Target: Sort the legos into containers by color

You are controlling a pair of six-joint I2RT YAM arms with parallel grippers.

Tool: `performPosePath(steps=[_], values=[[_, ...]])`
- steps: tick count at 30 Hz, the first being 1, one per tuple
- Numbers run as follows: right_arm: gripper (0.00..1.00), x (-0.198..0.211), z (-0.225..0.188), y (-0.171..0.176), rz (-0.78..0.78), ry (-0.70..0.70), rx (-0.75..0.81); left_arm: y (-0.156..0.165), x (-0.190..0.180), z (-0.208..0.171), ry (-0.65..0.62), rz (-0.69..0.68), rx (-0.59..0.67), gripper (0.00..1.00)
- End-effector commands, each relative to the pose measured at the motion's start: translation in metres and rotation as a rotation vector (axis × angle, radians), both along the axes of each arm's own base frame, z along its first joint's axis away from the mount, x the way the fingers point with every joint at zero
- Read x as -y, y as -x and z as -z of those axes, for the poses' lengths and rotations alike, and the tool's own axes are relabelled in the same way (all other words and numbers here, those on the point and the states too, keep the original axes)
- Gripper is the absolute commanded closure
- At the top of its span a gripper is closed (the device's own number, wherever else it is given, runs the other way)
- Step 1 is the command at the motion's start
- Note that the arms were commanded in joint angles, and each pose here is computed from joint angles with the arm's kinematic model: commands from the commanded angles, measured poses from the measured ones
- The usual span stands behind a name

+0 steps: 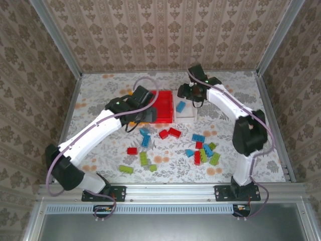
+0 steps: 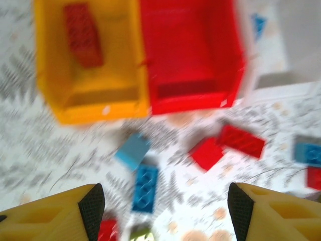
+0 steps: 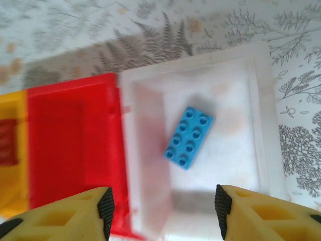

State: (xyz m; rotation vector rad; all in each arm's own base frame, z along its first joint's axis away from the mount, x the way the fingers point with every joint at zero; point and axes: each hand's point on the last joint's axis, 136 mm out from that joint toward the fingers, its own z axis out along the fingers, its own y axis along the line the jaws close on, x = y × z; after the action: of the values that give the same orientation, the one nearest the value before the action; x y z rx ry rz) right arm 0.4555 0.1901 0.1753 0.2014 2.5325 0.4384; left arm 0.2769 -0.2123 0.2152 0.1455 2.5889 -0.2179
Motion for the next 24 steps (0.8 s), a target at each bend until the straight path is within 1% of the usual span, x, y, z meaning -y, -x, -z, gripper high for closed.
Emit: performPosePath(steps=[1,4,7,10,13,15,18,22,24], values=[[0.39,-0.029,-0.026,0.028,-0.150,-0.005,0.142,0.036,-0.042,0.025,-0.031,-0.134,-0.141,0.32],[0.36,-0.061,-0.014,0.070,-0.318,-0.037,0.152,0.067,-0.052,0.055,-0.041,-0.147,-0.282,0.33],[0.35,-0.093,0.006,0.118,-0.492,-0.073,0.108,0.099,-0.048,0.090,-0.037,-0.148,-0.447,0.32],[0.31,-0.112,0.017,0.162,-0.604,-0.177,0.076,0.110,-0.040,0.109,-0.044,-0.133,-0.525,0.30],[0.25,-0.113,0.023,0.194,-0.653,-0.286,0.041,0.116,-0.030,0.130,-0.033,-0.143,-0.622,0.29],[0.24,-0.109,0.025,0.210,-0.679,-0.308,0.014,0.121,-0.023,0.144,-0.033,-0.148,-0.676,0.28],[0.23,-0.099,0.024,0.226,-0.695,-0.302,-0.006,0.124,-0.015,0.159,-0.047,-0.163,-0.715,0.28],[0.22,-0.088,0.020,0.235,-0.696,-0.283,-0.004,0.126,-0.013,0.175,-0.076,-0.182,-0.745,0.28],[0.22,-0.086,0.017,0.236,-0.694,-0.280,0.001,0.124,-0.011,0.183,-0.083,-0.186,-0.747,0.30]])
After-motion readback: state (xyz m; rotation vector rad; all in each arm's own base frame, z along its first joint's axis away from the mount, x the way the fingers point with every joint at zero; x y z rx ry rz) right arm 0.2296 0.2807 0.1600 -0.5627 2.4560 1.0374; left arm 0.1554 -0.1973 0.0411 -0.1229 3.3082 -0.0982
